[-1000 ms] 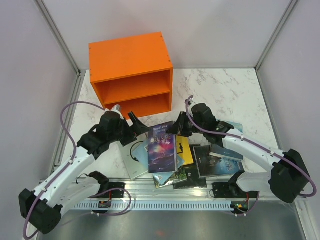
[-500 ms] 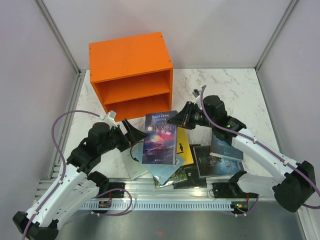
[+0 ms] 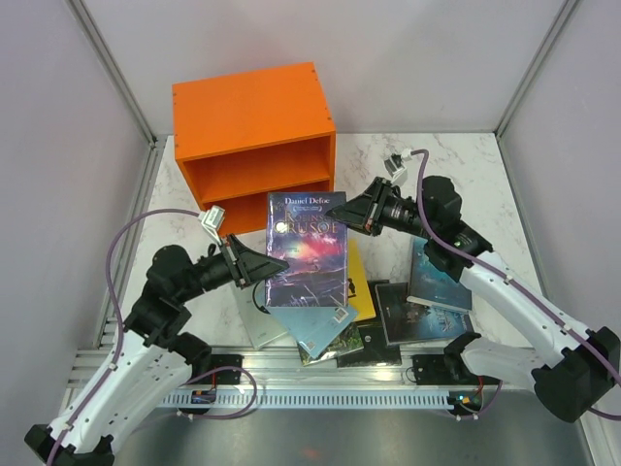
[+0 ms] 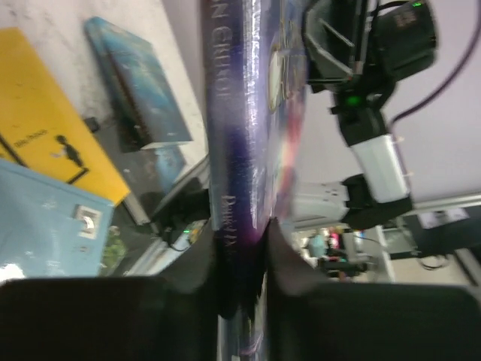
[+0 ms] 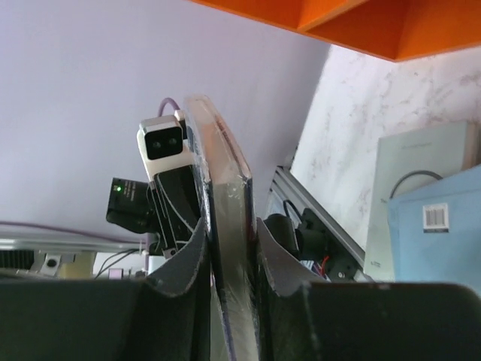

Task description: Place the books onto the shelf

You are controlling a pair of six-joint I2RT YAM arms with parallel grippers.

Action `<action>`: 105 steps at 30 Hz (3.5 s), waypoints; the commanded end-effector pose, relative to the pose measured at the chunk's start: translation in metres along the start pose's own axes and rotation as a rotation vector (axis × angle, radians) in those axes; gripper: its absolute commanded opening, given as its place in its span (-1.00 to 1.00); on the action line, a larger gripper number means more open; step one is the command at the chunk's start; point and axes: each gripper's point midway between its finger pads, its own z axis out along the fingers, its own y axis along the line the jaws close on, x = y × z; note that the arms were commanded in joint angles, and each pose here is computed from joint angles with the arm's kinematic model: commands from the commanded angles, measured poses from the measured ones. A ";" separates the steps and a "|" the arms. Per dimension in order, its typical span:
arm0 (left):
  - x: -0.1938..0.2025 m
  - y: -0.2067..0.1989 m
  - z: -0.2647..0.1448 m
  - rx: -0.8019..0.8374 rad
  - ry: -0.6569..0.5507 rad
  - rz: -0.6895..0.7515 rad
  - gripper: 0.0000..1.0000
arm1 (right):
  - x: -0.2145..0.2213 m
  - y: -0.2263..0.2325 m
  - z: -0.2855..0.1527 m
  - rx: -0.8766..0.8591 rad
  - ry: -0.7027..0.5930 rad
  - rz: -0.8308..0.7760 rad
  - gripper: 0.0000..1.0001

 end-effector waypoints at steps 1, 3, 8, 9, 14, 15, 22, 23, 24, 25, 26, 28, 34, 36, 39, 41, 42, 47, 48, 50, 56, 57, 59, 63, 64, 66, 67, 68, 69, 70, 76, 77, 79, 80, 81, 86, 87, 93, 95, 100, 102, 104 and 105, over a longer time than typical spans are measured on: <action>0.001 -0.030 -0.006 0.112 0.027 0.052 -0.95 | -0.009 0.062 -0.013 -0.204 -0.027 0.011 -1.00; -0.001 -0.034 -0.007 0.118 0.012 0.053 -0.95 | -0.011 0.061 -0.011 -0.201 -0.027 0.012 -1.00; -0.019 -0.048 -0.013 0.045 -0.041 0.095 -0.95 | -0.013 0.059 -0.006 -0.188 -0.007 0.019 -0.97; -0.033 -0.065 -0.018 0.044 -0.088 0.125 -0.95 | -0.013 0.059 -0.006 -0.178 0.001 0.022 -0.82; -0.070 -0.082 -0.015 -0.094 -0.137 0.222 -0.95 | -0.017 0.050 -0.006 -0.138 -0.004 0.029 0.40; -0.084 -0.105 -0.020 -0.078 -0.177 0.263 -0.95 | -0.017 0.046 -0.006 -0.124 -0.004 0.034 0.43; -0.167 -0.137 -0.017 -0.181 -0.299 0.401 -0.95 | -0.011 0.038 -0.013 -0.098 -0.004 0.036 0.57; -0.174 -0.151 -0.020 -0.144 -0.296 0.417 -0.95 | -0.010 0.035 -0.013 -0.090 -0.001 0.040 0.57; -0.188 -0.145 -0.016 -0.163 -0.302 0.403 -0.95 | -0.009 0.035 -0.014 -0.090 0.001 0.039 0.57; -0.208 -0.140 -0.022 -0.189 -0.347 0.398 -0.95 | -0.008 0.034 -0.015 -0.088 0.001 0.037 0.57; -0.216 -0.151 -0.026 -0.167 -0.360 0.417 -0.95 | -0.007 0.034 -0.018 -0.088 -0.001 0.031 0.57; -0.243 -0.146 -0.029 -0.190 -0.400 0.404 -0.95 | -0.005 0.033 -0.021 -0.083 0.001 0.028 0.57; -0.308 -0.133 -0.050 -0.229 -0.491 0.359 -0.95 | 0.000 0.026 -0.025 -0.070 0.001 0.024 0.57; -0.322 -0.122 -0.057 -0.244 -0.503 0.340 -0.95 | 0.002 0.022 -0.024 -0.062 0.005 0.025 0.57; -0.339 -0.096 -0.055 -0.270 -0.486 0.299 -0.95 | 0.002 0.016 -0.022 -0.049 0.009 0.034 0.57; -0.350 -0.075 -0.055 -0.278 -0.459 0.256 -0.95 | 0.002 0.014 -0.020 -0.044 0.010 0.033 0.56; -0.352 -0.070 -0.054 -0.278 -0.447 0.246 -0.95 | 0.002 0.014 -0.020 -0.043 0.011 0.032 0.55; -0.366 -0.035 -0.052 -0.349 -0.421 0.208 -0.95 | 0.001 0.008 -0.016 -0.030 0.014 0.034 0.55; -0.369 -0.025 -0.051 -0.362 -0.416 0.191 -0.95 | 0.001 0.006 -0.015 -0.026 0.016 0.036 0.55; -0.374 -0.018 -0.054 -0.407 -0.439 0.187 -0.95 | 0.002 0.001 -0.014 -0.015 0.020 0.045 0.54; -0.380 0.005 -0.064 -0.518 -0.463 0.152 -0.89 | 0.004 -0.002 -0.015 -0.010 0.017 0.049 0.53; -0.380 0.008 -0.066 -0.535 -0.467 0.148 -0.75 | 0.003 -0.004 -0.015 -0.005 0.011 0.051 0.54; -0.379 0.020 -0.073 -0.605 -0.483 0.138 -0.39 | 0.005 -0.008 -0.016 0.002 0.012 0.058 0.53; -0.379 0.037 -0.085 -0.708 -0.500 0.131 0.30 | 0.008 -0.013 -0.018 0.010 0.012 0.065 0.53; -0.379 0.040 -0.087 -0.728 -0.498 0.135 0.41 | 0.010 -0.015 -0.018 0.013 0.013 0.066 0.53; -0.381 0.045 -0.094 -0.778 -0.505 0.131 0.66 | 0.010 -0.015 -0.019 0.011 0.012 0.066 0.54; -0.381 0.046 -0.096 -0.796 -0.506 0.140 0.74 | 0.012 -0.020 -0.019 0.029 0.019 0.078 0.53; -0.384 0.041 -0.103 -0.825 -0.530 0.155 0.83 | 0.013 -0.022 -0.019 0.037 0.022 0.080 0.53; -0.382 0.039 -0.107 -0.845 -0.535 0.154 0.88 | 0.013 -0.023 -0.019 0.039 0.023 0.081 0.53; -0.382 0.034 -0.112 -0.863 -0.549 0.171 0.99 | 0.013 -0.025 -0.019 0.043 0.023 0.084 0.53; -0.359 0.016 -0.162 -1.069 -0.677 0.166 1.00 | 0.017 -0.034 -0.019 0.064 0.037 0.046 0.53; -0.352 0.018 -0.169 -1.106 -0.686 0.150 0.99 | 0.020 -0.041 -0.020 0.089 0.047 0.042 0.53; -0.335 0.015 -0.174 -1.118 -0.690 0.119 0.99 | 0.025 -0.061 -0.019 0.145 0.068 0.009 0.56; -0.315 0.017 -0.173 -1.107 -0.670 0.097 1.00 | 0.031 -0.072 -0.019 0.174 0.092 0.016 0.58; -0.302 0.017 -0.171 -1.088 -0.659 0.079 0.99 | 0.038 -0.085 -0.017 0.193 0.134 0.012 0.58; -0.221 0.052 -0.155 -1.034 -0.514 -0.016 0.94 | 0.072 -0.148 -0.020 0.308 0.262 0.057 0.57; -0.210 0.057 -0.152 -1.021 -0.504 -0.043 0.94 | 0.076 -0.157 -0.020 0.327 0.275 0.057 0.57; -0.126 0.095 -0.130 -0.951 -0.392 -0.159 0.91 | 0.082 -0.203 -0.024 0.450 0.311 -0.019 0.59; -0.092 0.121 -0.113 -0.917 -0.285 -0.232 0.92 | 0.084 -0.214 -0.024 0.477 0.325 -0.039 0.57; -0.015 0.155 -0.056 -0.874 -0.031 -0.308 0.93 | 0.094 -0.239 -0.025 0.527 0.374 -0.043 0.57; 0.009 0.159 -0.040 -0.874 0.036 -0.307 0.96 | 0.098 -0.245 -0.027 0.532 0.388 -0.046 0.57; 0.028 0.175 -0.027 -0.857 0.083 -0.326 0.97 | 0.102 -0.247 -0.027 0.526 0.394 -0.053 0.57; 0.038 0.177 -0.021 -0.842 0.102 -0.349 0.97 | 0.105 -0.248 -0.028 0.523 0.400 -0.055 0.57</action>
